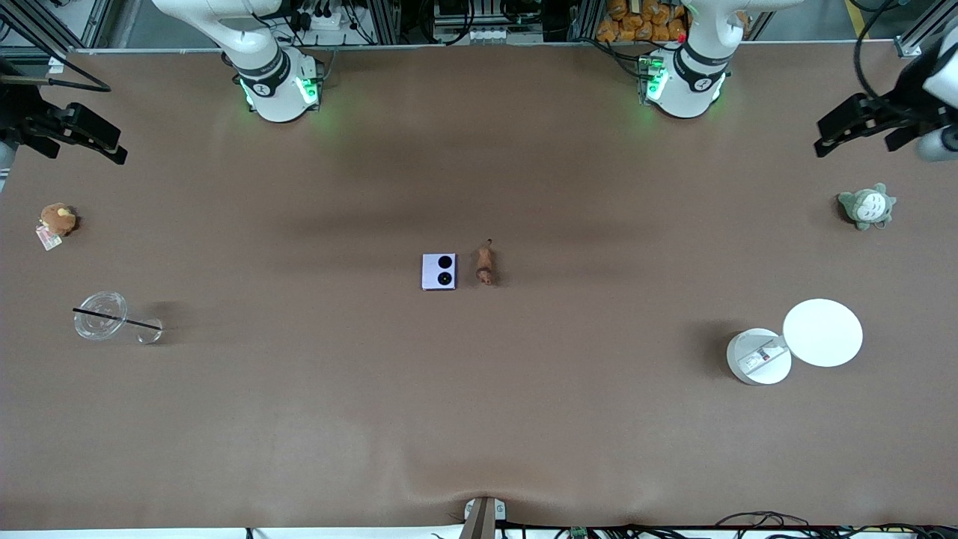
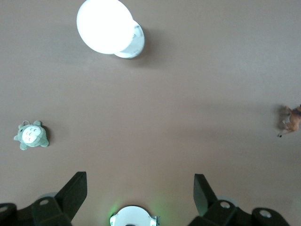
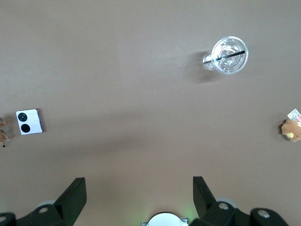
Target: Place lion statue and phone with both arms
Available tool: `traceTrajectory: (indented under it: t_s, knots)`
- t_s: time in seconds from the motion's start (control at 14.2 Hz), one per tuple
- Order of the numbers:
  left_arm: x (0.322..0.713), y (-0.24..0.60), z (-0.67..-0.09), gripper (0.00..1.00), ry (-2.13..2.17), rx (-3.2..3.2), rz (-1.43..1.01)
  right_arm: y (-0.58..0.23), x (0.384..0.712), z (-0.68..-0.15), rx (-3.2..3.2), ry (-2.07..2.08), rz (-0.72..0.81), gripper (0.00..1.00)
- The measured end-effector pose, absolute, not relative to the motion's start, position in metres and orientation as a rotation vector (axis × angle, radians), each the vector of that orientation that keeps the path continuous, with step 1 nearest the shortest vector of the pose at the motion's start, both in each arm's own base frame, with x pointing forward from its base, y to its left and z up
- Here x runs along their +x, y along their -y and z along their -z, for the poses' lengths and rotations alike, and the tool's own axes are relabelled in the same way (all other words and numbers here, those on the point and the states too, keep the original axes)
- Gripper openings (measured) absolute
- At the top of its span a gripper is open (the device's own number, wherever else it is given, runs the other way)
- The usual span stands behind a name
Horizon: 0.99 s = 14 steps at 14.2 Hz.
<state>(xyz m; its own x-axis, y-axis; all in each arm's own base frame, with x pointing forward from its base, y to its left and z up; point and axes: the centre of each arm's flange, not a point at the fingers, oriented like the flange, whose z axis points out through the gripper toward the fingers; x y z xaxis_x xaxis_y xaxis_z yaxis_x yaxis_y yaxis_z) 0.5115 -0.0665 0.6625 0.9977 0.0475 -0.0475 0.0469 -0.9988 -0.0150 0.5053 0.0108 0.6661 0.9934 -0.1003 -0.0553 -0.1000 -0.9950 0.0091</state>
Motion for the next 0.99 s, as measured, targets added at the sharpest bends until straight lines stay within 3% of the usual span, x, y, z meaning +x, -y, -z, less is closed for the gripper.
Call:
traceTrajectory:
  t_s: [0.99]
  knots:
    - [0.545, 0.296, -0.491, 1.0, 0.047, -3.073, -0.25, -0.011, 0.506, -0.658, 3.129, 0.141, 0.117, 1.0]
